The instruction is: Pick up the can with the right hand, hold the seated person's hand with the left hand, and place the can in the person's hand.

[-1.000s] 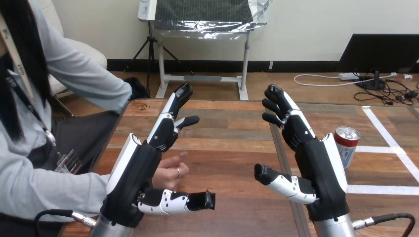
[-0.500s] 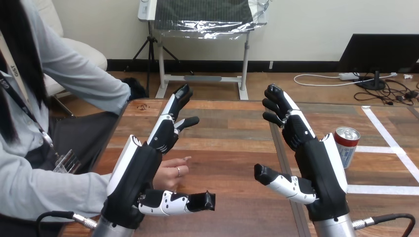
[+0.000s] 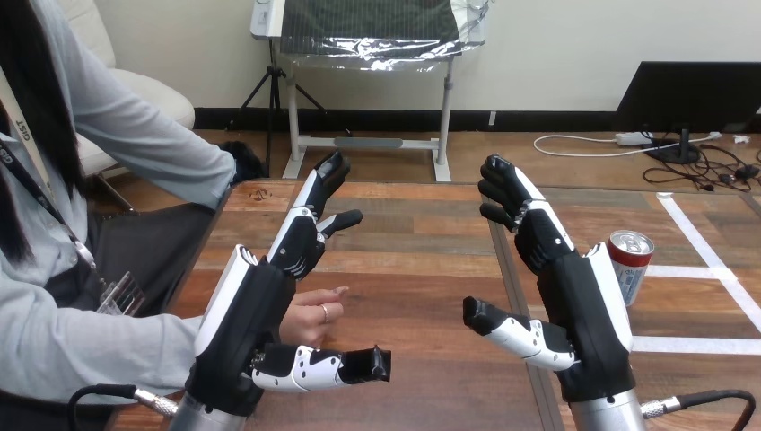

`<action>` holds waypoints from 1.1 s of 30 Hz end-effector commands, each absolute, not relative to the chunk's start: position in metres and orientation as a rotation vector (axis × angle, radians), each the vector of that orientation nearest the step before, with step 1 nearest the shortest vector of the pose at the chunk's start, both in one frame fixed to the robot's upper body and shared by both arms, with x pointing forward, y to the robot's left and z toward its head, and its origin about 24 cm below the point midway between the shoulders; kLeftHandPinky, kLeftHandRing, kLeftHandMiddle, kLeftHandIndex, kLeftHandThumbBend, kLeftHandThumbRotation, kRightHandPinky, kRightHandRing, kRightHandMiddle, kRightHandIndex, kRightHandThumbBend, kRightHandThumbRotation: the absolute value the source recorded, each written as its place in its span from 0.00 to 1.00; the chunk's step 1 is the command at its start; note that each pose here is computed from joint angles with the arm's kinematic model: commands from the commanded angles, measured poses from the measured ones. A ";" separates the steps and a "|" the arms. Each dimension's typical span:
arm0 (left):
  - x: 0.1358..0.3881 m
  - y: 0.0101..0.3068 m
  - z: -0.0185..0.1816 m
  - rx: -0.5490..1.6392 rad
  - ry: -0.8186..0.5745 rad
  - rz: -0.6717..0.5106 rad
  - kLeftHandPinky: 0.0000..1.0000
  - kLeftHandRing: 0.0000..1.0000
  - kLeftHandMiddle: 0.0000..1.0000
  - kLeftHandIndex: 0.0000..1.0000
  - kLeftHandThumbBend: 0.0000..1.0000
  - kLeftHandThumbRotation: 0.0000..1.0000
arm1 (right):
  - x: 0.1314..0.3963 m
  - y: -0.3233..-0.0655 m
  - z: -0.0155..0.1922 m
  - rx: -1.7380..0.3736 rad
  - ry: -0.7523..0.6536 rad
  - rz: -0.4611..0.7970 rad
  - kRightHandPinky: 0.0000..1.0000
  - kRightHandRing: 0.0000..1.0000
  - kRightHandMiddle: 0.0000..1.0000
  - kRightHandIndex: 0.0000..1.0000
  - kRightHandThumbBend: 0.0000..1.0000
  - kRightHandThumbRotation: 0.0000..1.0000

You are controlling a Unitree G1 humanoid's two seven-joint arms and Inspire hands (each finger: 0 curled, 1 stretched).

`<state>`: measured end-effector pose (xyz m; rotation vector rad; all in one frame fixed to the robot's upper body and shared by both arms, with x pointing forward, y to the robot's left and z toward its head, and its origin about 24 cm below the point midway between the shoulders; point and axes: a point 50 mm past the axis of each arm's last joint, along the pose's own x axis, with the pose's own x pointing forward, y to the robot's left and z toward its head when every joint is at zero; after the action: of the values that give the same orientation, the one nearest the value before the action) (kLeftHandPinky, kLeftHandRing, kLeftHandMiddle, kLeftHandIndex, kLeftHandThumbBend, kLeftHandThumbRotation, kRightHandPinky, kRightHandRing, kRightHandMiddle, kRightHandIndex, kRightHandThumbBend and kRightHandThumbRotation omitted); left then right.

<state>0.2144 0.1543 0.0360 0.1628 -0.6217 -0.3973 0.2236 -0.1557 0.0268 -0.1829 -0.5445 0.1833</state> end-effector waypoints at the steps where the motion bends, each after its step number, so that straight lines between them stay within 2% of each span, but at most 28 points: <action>1: 0.226 0.154 0.052 0.164 -0.702 -0.379 0.87 1.00 1.00 1.00 1.00 0.53 | 0.236 -0.161 0.040 -0.194 -0.606 0.143 0.88 0.93 0.93 0.92 1.00 0.67; 18: 0.227 0.154 0.052 0.163 -0.699 -0.375 0.87 1.00 1.00 1.00 1.00 0.53 | 0.254 -0.184 0.054 -0.203 -0.661 0.020 0.83 0.88 0.91 0.92 1.00 0.62; 33: 0.228 0.154 0.053 0.168 -0.707 -0.372 0.86 1.00 1.00 1.00 1.00 0.53 | 0.268 -0.207 0.064 -0.223 -0.662 -0.102 0.92 0.92 0.94 0.93 1.00 0.59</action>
<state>0.2154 0.1570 0.0367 0.1652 -0.6231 -0.3781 0.2487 -0.2005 0.0389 -0.2149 -0.5655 -0.0596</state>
